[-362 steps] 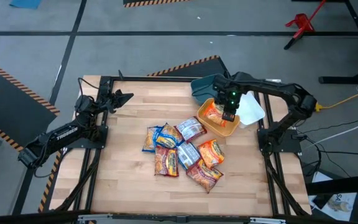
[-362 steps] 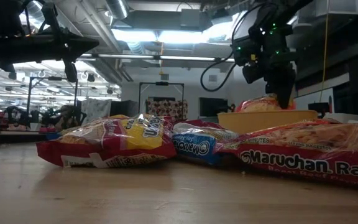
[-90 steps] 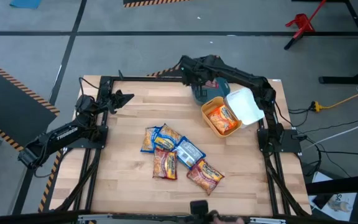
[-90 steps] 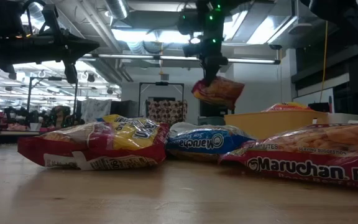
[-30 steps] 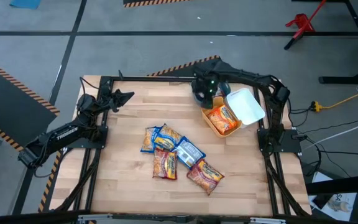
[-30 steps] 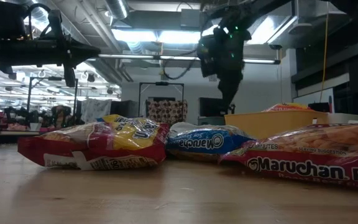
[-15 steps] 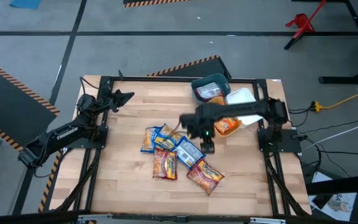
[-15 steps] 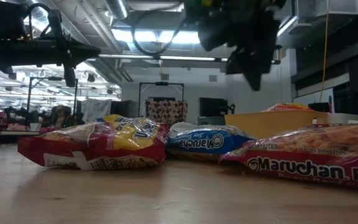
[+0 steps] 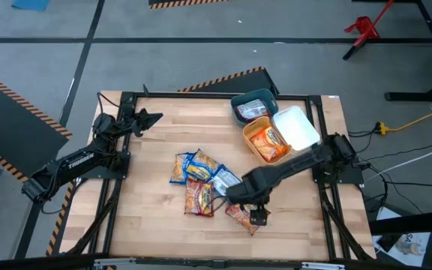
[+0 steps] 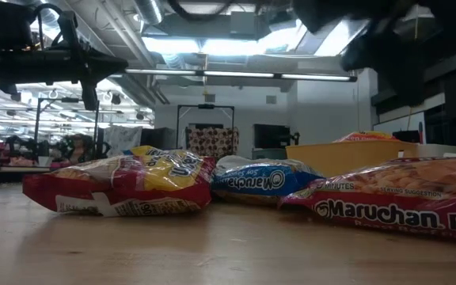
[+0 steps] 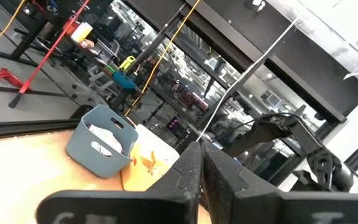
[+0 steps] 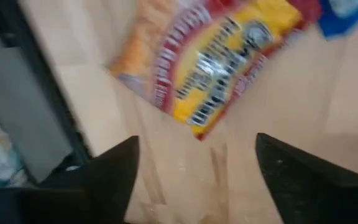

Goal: Sort Maruchan noodles
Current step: Put the right red noodle pack into the blue bin

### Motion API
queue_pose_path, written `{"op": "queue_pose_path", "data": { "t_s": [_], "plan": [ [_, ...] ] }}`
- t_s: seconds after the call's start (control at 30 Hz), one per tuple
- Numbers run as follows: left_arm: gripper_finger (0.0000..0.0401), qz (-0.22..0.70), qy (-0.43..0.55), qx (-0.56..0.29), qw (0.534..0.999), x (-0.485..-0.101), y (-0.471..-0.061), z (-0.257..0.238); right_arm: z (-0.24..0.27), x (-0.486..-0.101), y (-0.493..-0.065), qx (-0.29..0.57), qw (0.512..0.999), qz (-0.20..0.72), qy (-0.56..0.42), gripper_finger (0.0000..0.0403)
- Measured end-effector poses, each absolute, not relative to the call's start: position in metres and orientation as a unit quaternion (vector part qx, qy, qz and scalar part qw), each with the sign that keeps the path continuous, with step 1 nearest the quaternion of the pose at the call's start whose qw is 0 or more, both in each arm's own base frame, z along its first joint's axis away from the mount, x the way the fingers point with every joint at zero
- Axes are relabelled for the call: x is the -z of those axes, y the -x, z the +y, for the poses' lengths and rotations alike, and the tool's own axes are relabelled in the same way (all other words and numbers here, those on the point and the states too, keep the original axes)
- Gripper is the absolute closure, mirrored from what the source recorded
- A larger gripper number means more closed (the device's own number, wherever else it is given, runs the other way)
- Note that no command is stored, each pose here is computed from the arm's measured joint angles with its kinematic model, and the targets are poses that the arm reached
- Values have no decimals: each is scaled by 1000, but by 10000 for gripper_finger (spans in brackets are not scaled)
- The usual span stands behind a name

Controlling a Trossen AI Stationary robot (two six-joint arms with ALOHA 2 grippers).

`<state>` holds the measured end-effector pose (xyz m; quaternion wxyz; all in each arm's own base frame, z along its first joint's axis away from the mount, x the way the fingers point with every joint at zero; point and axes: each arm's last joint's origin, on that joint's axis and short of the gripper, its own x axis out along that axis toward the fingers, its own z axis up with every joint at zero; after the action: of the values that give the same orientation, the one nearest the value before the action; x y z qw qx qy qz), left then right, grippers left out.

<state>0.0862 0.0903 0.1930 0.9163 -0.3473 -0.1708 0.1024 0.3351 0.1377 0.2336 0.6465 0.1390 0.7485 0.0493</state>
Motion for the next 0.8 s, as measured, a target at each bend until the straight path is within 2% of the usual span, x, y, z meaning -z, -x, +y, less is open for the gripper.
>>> {"op": "queue_pose_path", "data": {
  "t_s": [0.13,0.23,0.43,0.57,0.8],
  "plan": [
    [359,-171,346,-102,917,-193,-86,90,145,-229,-317,-26,661,737,-140,44],
    [337,-171,345,-103,917,-193,-86,90,150,-220,-304,-22,684,716,-141,25],
    [308,-173,348,-106,915,-193,-86,90,156,-192,-286,-28,697,709,-100,20],
    [305,-183,354,-121,909,-193,-86,92,154,-172,-281,-24,713,696,-78,20],
    [306,-194,365,-138,900,-193,-85,93,150,-146,-277,-47,727,677,-105,20]
  ]
}}
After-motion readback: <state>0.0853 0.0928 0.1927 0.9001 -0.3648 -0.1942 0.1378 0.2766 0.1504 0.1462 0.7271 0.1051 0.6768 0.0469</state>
